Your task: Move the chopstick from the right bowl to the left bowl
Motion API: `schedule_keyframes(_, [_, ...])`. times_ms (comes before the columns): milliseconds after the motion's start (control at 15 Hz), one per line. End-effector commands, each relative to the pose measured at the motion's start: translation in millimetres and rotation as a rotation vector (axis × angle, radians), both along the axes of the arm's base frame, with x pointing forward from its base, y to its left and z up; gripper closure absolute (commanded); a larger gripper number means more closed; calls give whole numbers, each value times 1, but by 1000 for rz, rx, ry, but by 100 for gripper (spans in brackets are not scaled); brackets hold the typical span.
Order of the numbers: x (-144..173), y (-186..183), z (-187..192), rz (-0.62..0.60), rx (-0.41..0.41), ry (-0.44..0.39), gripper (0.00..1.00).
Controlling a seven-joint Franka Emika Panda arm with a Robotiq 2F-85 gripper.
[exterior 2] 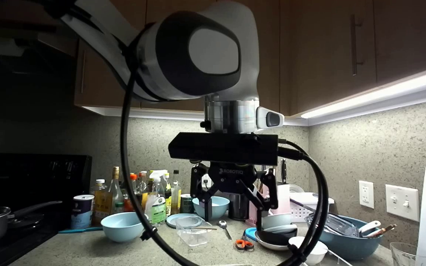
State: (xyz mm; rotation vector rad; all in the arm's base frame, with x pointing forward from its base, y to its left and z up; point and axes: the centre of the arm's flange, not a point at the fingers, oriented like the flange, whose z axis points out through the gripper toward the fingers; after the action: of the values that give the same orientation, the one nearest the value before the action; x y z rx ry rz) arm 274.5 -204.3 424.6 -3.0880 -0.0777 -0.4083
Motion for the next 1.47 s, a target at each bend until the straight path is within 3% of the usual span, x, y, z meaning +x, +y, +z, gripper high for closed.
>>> schedule_keyframes(0, [20,-39,-10,65,-40,3,0])
schedule_keyframes(133, [28,-62,-12,67,-60,-11,0])
schedule_keyframes(333, [38,-92,-12,-32,-40,-35,0])
schedule_keyframes(400, [17,-69,-6,-9,-45,-37,0])
schedule_keyframes(733, [27,-85,-11,-39,-46,-13,0])
schedule_keyframes(867, [45,-97,-20,50,-92,12,0])
schedule_keyframes(1400, [112,-146,-55,246,-84,97,0])
